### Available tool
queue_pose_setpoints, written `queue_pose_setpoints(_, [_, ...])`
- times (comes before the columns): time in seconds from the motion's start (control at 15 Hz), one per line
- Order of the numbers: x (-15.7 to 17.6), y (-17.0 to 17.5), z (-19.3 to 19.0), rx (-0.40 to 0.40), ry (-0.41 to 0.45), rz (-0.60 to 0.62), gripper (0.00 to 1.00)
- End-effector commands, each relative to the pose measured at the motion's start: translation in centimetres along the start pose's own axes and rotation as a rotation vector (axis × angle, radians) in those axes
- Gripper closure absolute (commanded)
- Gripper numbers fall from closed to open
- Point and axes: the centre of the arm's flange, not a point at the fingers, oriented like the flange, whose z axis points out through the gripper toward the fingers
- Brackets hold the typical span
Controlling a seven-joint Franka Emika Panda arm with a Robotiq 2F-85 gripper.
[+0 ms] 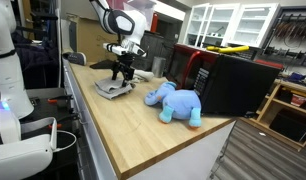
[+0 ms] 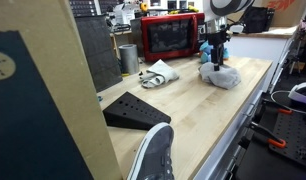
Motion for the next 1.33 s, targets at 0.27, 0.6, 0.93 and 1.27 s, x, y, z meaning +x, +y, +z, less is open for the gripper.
queue_pose_setpoints(0.27, [1.0, 2.1, 1.1, 0.035, -0.037, 0.005, 0.0])
queue_pose_setpoints(0.6, [0.7, 1.4, 1.6, 0.157, -0.131, -0.027, 0.0])
queue_pose_setpoints(0.93, [0.7, 2.7, 2.0, 0.206, -0.209, -0.03, 0.42])
queue_pose_setpoints(1.27, [0.9, 4.8, 0.7, 0.228, -0.228, -0.04, 0.8])
